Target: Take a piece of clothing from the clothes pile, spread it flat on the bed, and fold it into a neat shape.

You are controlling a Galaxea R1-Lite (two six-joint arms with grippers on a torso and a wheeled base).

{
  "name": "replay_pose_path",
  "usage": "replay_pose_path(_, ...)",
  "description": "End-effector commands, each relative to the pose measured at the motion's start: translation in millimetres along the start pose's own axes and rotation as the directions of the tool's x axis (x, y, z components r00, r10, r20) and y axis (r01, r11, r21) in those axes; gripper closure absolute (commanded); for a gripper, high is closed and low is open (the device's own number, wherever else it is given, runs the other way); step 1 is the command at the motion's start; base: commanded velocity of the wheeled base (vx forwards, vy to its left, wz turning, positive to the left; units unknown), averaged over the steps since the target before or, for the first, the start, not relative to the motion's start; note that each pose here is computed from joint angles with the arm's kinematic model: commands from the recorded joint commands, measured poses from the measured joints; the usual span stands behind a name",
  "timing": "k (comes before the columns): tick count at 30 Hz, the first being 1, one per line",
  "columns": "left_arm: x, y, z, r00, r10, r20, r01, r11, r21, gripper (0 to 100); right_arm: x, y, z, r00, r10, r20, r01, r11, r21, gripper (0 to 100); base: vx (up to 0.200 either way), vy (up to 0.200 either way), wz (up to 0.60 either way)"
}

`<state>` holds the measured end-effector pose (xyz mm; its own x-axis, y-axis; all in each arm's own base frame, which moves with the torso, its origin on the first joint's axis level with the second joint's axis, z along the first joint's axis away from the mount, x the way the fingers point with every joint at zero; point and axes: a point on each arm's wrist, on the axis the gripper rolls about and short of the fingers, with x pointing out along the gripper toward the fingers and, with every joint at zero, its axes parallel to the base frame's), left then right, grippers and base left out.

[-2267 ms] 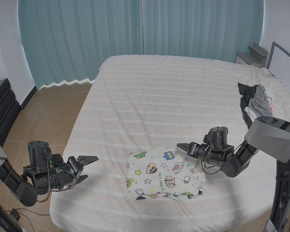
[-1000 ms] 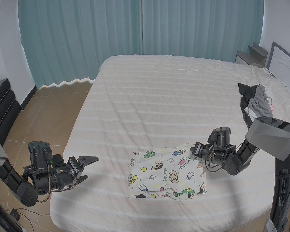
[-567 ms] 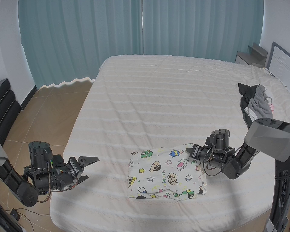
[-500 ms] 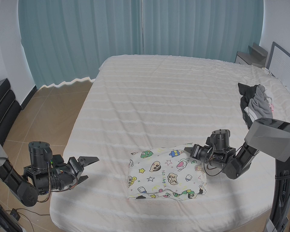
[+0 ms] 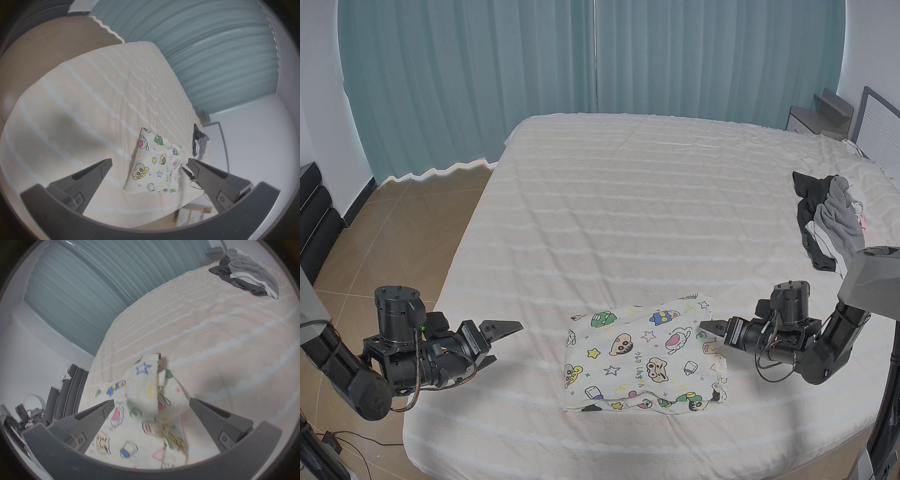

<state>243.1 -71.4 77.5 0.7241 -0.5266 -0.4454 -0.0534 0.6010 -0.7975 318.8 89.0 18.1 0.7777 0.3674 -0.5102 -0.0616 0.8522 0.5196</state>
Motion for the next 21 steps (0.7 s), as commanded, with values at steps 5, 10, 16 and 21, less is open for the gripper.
replay_pose_path(5, 83.0, 25.0, -5.6, 0.985, 0.112, -0.134, -0.079, 0.971, 0.227, 0, -25.5, -21.3, -40.7, 0.992, 0.040, -0.120, -0.048, 0.997, -0.064, 0, 0.000, 0.000, 0.00)
replay_pose_path(10, 113.5, 21.6, -2.4, 0.971, 0.147, -0.186, -0.101, 0.967, 0.233, 0, -17.4, -19.3, -49.0, 0.989, 0.064, -0.135, -0.075, 0.995, -0.072, 0, 0.000, 0.000, 0.00)
replay_pose_path(16, 144.3, 15.5, -11.5, 0.969, 0.123, -0.214, -0.065, 0.964, 0.259, 0, -10.1, -13.1, -53.2, 0.979, 0.113, -0.171, -0.126, 0.989, -0.071, 0, 0.000, 0.000, 0.00)
replay_pose_path(21, 157.5, 9.6, -20.6, 0.967, 0.103, -0.234, -0.036, 0.961, 0.273, 0, 1.2, -6.3, -51.7, 0.976, 0.131, -0.175, -0.147, 0.986, -0.080, 0, 0.000, 0.000, 0.00)
